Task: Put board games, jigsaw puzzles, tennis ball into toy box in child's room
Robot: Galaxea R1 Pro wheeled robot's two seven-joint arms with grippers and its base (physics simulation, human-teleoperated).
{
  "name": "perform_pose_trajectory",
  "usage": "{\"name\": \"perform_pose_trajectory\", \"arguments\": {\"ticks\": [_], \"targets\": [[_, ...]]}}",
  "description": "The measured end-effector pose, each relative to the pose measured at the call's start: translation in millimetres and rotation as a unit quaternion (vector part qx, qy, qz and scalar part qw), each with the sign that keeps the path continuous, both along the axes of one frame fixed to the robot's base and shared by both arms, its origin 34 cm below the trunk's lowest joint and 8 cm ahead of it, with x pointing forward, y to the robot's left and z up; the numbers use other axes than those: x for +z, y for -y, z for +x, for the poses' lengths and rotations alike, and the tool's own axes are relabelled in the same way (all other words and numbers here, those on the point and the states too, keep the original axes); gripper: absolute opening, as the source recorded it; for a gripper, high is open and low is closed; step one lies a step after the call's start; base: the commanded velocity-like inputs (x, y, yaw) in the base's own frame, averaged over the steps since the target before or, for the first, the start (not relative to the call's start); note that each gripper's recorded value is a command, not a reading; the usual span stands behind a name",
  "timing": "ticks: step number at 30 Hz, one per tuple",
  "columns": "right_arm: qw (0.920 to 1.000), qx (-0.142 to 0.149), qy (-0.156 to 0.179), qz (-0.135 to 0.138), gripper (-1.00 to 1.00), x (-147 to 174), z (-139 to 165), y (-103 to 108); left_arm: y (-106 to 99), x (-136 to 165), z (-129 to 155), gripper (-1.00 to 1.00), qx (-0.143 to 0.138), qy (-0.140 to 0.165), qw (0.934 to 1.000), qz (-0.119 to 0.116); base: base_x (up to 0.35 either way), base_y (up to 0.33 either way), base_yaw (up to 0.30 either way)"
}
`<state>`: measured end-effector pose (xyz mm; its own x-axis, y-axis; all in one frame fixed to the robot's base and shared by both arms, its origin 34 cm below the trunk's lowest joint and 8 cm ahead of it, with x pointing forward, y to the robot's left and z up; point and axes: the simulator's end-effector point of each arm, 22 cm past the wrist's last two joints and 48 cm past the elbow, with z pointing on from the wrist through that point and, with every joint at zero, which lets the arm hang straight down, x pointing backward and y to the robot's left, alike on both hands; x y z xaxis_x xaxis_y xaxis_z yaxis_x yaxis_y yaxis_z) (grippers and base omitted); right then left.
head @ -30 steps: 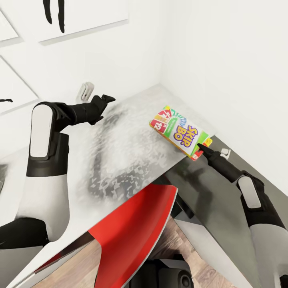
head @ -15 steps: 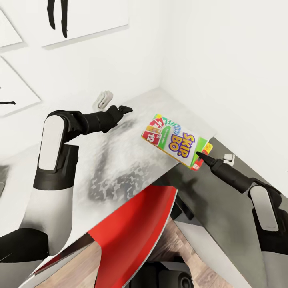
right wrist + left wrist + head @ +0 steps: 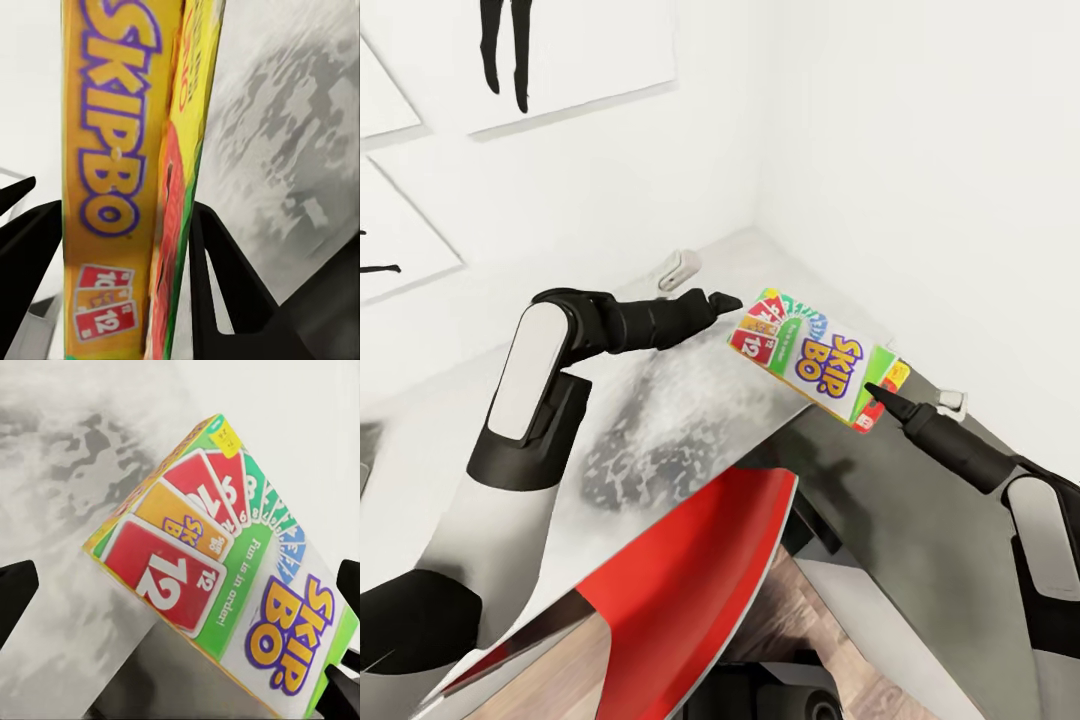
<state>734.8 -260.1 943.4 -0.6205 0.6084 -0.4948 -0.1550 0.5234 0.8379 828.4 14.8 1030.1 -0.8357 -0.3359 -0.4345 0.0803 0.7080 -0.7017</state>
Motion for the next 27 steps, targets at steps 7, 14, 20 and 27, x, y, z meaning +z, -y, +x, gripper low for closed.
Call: {"name": "perform_pose_trajectory", "arguments": {"ticks": [7, 14, 20, 27], "targets": [[0.9999, -0.01, 0.002, -0.004, -1.0, 4.7, -1.2, 8.0, 6.8, 5.5, -5.5, 1.0, -0.013, 0.008, 0.9998, 0.013, 0.0, 0.0, -0.06], [0.9995, -0.025, -0.007, -0.018, -1.0, 3.2, 0.1, 16.7, 0.3, 6.1, -6.8, 1.0, -0.011, 0.01, 0.9996, 0.025, 0.0, 0.0, -0.061], [0.9986, -0.039, -0.018, -0.033, -1.0, 0.3, 1.6, 23.3, -13.9, 4.2, -5.1, 1.0, -0.003, 0.012, 0.9991, 0.041, 0.0, 0.0, -0.061], [0.9978, -0.047, -0.021, -0.042, -1.0, 2.4, 2.7, 28.1, -32.2, 4.1, -1.9, 1.0, 0.016, 0.009, 0.9989, 0.044, 0.0, 0.0, -0.061]]}}
